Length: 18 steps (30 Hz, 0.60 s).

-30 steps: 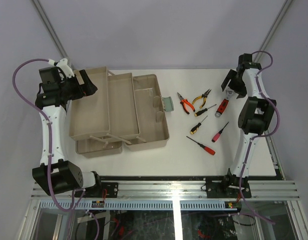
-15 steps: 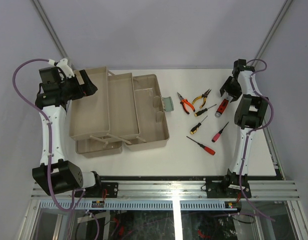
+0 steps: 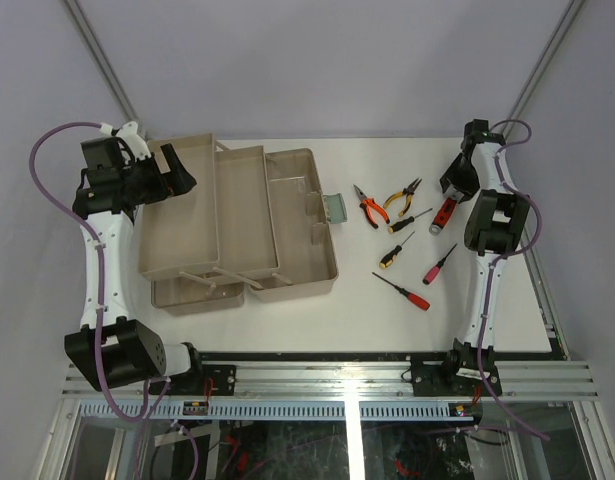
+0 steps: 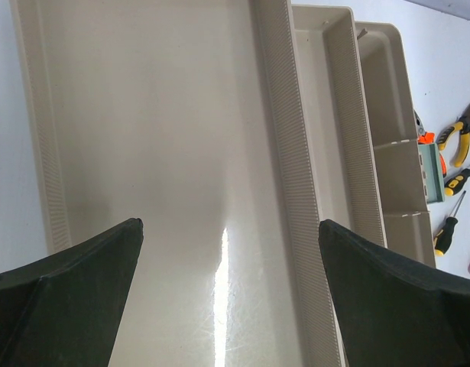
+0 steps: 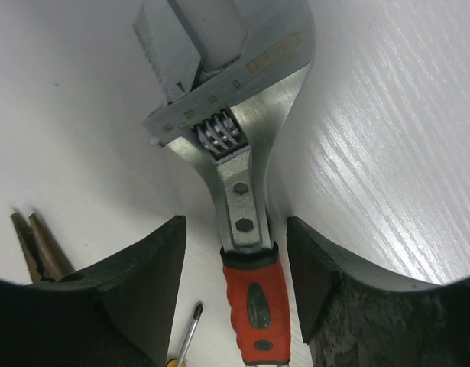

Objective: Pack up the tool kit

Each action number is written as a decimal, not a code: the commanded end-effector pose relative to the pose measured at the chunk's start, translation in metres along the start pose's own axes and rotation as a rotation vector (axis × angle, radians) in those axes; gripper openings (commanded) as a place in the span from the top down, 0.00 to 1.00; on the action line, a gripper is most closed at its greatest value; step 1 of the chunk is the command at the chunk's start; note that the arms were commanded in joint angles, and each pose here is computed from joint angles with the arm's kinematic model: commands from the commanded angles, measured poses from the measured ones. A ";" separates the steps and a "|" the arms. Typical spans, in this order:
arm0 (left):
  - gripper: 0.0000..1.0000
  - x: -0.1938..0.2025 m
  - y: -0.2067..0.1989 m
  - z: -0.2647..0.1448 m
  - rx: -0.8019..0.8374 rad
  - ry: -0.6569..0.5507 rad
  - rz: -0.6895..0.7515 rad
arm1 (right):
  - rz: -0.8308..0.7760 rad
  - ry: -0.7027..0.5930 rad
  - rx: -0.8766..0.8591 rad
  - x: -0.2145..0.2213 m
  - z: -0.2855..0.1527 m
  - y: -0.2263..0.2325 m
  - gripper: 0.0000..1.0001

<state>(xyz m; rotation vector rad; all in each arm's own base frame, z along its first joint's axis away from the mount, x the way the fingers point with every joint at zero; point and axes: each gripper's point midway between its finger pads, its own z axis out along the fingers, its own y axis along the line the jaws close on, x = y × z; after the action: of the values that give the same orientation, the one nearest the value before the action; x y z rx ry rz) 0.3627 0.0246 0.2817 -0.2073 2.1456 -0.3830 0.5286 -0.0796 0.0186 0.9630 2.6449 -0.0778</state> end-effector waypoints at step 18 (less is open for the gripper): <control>0.03 0.012 -0.001 -0.001 0.020 0.025 0.008 | -0.105 0.196 0.061 0.061 0.004 -0.039 0.83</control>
<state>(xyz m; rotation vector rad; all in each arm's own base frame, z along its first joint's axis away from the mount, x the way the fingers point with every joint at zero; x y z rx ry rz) 0.3607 0.0227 0.2748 -0.2043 2.1619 -0.3956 0.5147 -0.0808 0.0116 0.9368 2.6699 -0.0591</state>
